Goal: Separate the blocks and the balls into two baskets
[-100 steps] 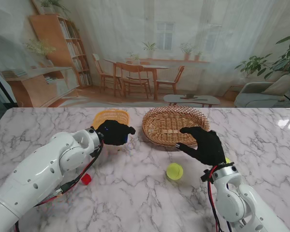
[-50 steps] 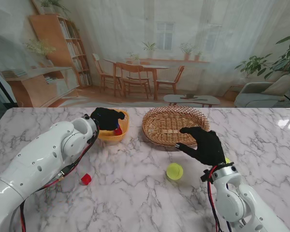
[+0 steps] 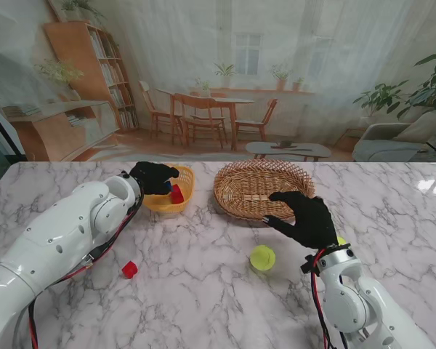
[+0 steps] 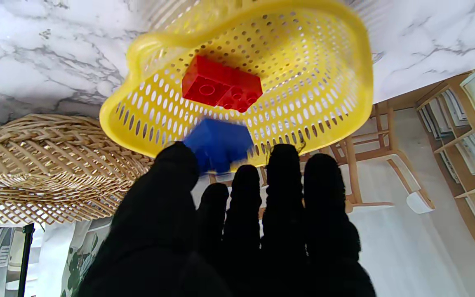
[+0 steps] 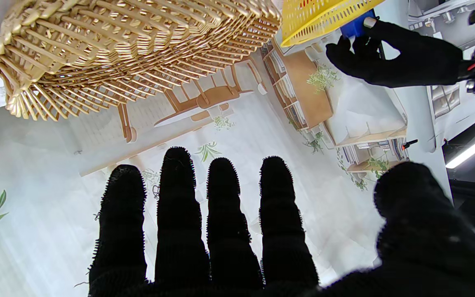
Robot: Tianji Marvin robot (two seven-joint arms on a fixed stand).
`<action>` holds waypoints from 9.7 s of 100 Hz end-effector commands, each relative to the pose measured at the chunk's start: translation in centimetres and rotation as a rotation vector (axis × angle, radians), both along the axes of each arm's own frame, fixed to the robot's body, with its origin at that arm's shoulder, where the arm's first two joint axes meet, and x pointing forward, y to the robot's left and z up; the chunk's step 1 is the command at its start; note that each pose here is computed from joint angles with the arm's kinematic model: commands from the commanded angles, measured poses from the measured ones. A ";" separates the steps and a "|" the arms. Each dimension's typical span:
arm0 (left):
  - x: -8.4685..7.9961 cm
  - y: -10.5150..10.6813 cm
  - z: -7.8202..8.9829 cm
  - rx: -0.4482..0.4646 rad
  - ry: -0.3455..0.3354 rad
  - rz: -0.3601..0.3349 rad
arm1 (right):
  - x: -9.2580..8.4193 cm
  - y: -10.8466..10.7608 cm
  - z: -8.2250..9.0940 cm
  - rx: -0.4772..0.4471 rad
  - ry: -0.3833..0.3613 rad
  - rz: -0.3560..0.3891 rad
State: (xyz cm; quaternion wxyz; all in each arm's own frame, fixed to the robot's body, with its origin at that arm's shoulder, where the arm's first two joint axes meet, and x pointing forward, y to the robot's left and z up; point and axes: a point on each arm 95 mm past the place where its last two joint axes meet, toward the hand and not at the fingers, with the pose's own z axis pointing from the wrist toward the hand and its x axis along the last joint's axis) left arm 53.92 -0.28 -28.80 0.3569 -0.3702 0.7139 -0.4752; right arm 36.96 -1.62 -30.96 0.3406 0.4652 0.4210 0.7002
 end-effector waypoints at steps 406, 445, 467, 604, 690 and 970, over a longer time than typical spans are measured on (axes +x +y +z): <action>-18.5 8.9 -8.0 0.065 0.192 -0.118 | 0.0 -0.2 -0.3 -0.009 0.013 -0.023; -18.4 9.2 -7.7 0.105 0.137 -0.116 | 0.0 -0.2 -0.4 -0.011 0.015 -0.022; -18.1 9.1 -8.1 0.081 0.118 -0.105 | 0.0 -0.2 -0.4 -0.011 0.015 -0.023; -14.9 9.1 -2.2 0.056 -0.081 -0.109 | 0.2 -0.2 -0.5 -0.012 0.026 -0.028; -3.2 4.8 1.3 -0.034 -0.128 0.008 | 0.3 -0.2 -0.6 -0.012 0.034 -0.028; -10.9 -0.2 -2.2 -0.537 -0.087 -0.014 | -0.2 -1.3 -1.1 -0.064 0.005 -0.099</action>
